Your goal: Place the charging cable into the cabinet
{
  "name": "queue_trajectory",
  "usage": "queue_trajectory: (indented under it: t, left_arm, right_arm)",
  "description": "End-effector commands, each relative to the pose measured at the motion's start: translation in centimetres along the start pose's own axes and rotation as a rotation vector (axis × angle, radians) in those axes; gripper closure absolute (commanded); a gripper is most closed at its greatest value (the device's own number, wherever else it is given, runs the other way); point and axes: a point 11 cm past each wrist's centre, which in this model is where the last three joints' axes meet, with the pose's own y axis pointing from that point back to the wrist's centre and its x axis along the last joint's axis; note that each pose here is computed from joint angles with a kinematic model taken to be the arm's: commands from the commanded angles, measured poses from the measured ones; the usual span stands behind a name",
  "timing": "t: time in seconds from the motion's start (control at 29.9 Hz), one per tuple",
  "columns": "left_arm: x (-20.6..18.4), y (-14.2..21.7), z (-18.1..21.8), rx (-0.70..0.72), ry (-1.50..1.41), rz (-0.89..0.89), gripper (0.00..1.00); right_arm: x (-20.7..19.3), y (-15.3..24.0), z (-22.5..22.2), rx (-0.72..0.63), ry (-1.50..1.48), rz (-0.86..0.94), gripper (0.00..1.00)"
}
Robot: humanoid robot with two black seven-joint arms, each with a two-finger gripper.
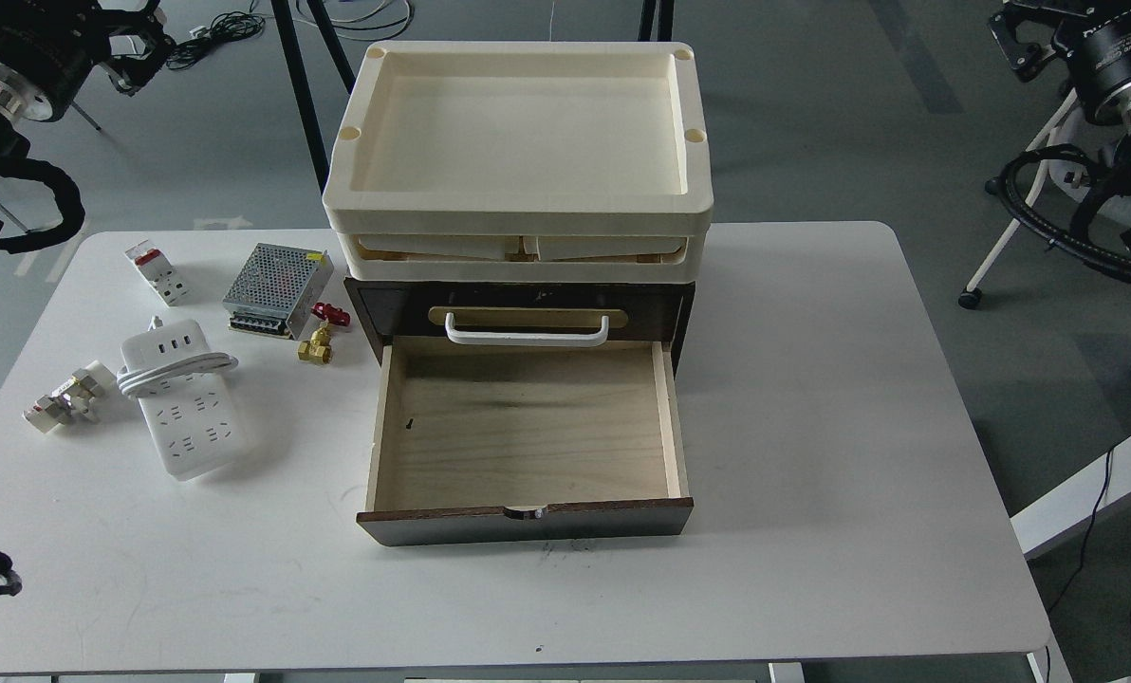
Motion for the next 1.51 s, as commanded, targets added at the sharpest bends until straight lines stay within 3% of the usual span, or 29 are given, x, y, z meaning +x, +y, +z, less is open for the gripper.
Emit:
queue_trajectory:
  t: [0.0, 0.17, 0.23, 0.3, 0.4, 0.47, 0.57, 0.67, 0.77, 1.0, 1.14, 1.47]
  left_arm:
    - [0.0, 0.0, 0.2, -0.022, 0.006, 0.001, 0.0]
    - [0.3, 0.1, 1.4, -0.091, 0.035, 0.011, 0.0]
    - [2.7, 1.1, 2.0, -0.139, 0.086, 0.087, 0.0]
    - [5.0, 2.3, 0.8, -0.14, 0.119, 0.164, 0.0]
    - [4.4, 1.7, -1.4, -0.139, 0.165, 0.16, 0.0]
    - [4.9, 2.2, -0.1, -0.254, 0.188, 0.181, 0.0]
    - [5.9, 3.7, 3.0, -0.533, 0.215, 0.22, 0.0]
    - [5.9, 4.0, 4.2, -0.582, 0.22, 0.219, 0.0]
    - [5.2, 4.0, 5.7, -0.578, 0.185, 0.174, 0.0]
    - [-2.8, 5.7, 12.6, -0.471, -0.113, -0.162, 0.0]
    - [-5.8, 7.9, 16.4, -0.411, -0.383, -0.254, 0.0]
    - [-12.6, 11.7, 19.4, -0.201, -1.104, -0.439, 0.0]
  right_arm:
    - [0.0, 0.0, -0.1, 0.0, 0.001, 0.0, 0.0]
    - [0.0, 0.0, -0.1, 0.0, 0.001, 0.0, 0.0]
    - [0.0, 0.0, 0.0, 0.001, -0.001, 0.001, 0.0]
    - [0.1, 0.1, 0.0, 0.0, -0.001, 0.003, 0.0]
    - [0.1, 0.0, 0.0, 0.003, -0.001, 0.003, 0.0]
    - [0.2, 0.1, 0.0, 0.002, 0.0, 0.006, 0.0]
    - [0.3, 0.2, -0.2, 0.008, -0.003, 0.007, 0.0]
    - [0.6, 0.3, -1.1, 0.023, 0.0, 0.013, 0.0]
    - [0.7, 0.4, -1.4, 0.027, 0.006, 0.016, 0.0]
    - [1.3, 0.8, -1.5, 0.028, 0.009, 0.031, 0.0]
    - [1.7, 1.0, -1.6, 0.035, 0.003, 0.038, 0.0]
    - [2.1, 1.3, -3.0, 0.062, 0.01, 0.048, 0.0]
